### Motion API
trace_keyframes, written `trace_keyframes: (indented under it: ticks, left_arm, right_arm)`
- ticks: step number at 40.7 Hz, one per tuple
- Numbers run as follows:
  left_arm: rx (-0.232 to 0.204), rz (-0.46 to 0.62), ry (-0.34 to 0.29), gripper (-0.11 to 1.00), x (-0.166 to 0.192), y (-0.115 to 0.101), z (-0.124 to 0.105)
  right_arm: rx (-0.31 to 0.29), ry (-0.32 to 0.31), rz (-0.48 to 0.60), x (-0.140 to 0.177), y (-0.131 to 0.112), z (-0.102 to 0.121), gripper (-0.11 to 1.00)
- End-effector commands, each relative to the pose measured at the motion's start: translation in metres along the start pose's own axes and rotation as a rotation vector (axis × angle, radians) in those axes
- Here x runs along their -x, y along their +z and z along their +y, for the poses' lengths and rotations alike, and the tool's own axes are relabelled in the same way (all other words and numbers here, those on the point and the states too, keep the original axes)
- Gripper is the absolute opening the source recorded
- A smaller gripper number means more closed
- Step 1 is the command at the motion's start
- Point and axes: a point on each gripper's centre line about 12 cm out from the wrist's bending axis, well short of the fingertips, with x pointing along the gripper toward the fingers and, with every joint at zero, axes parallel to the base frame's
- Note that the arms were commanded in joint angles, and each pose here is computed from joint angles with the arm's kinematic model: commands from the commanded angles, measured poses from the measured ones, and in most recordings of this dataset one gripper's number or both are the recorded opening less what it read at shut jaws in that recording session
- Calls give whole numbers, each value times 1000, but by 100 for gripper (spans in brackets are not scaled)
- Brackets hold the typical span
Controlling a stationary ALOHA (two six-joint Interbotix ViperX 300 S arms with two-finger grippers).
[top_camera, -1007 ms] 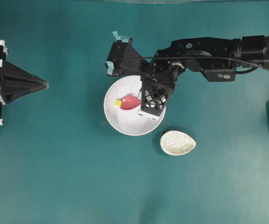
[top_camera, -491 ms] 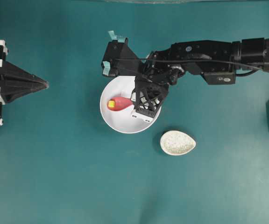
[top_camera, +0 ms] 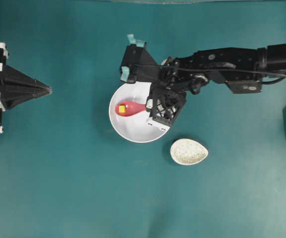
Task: Scoop the yellow hexagonal prism block from the bowl with a spoon using the right arm.
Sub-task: 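Tilt and raise the spoon with the yellow block on it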
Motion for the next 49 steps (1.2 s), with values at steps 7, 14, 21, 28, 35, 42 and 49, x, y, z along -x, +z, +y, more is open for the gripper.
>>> trace_keyframes:
  ticks: [7, 14, 21, 28, 35, 42, 49]
  left_arm:
    - [-1, -25, 2, 0, -2, 8, 0]
    - [-1, -23, 2, 0, -2, 8, 1]
    - [-1, -21, 2, 0, -2, 8, 1]
    - [-1, -23, 2, 0, -2, 9, 1]
    - [-1, -21, 2, 0, -2, 8, 1]
    - [-1, -20, 2, 0, -2, 8, 1]
    - [-1, -21, 1, 0, -2, 8, 0]
  right_arm:
    - [-16, 17, -123, 25, 0, 2, 23]
    - [-36, 23, -160, 32, -9, 0, 23]
    - [-50, 30, -206, 39, -16, -2, 23]
    - [-64, 35, -255, 45, -22, -3, 23]
    - [-76, 43, -289, 52, -26, -3, 23]
    - [-84, 56, -316, 61, -26, -1, 23]
    - [-87, 67, -331, 66, -24, 2, 23]
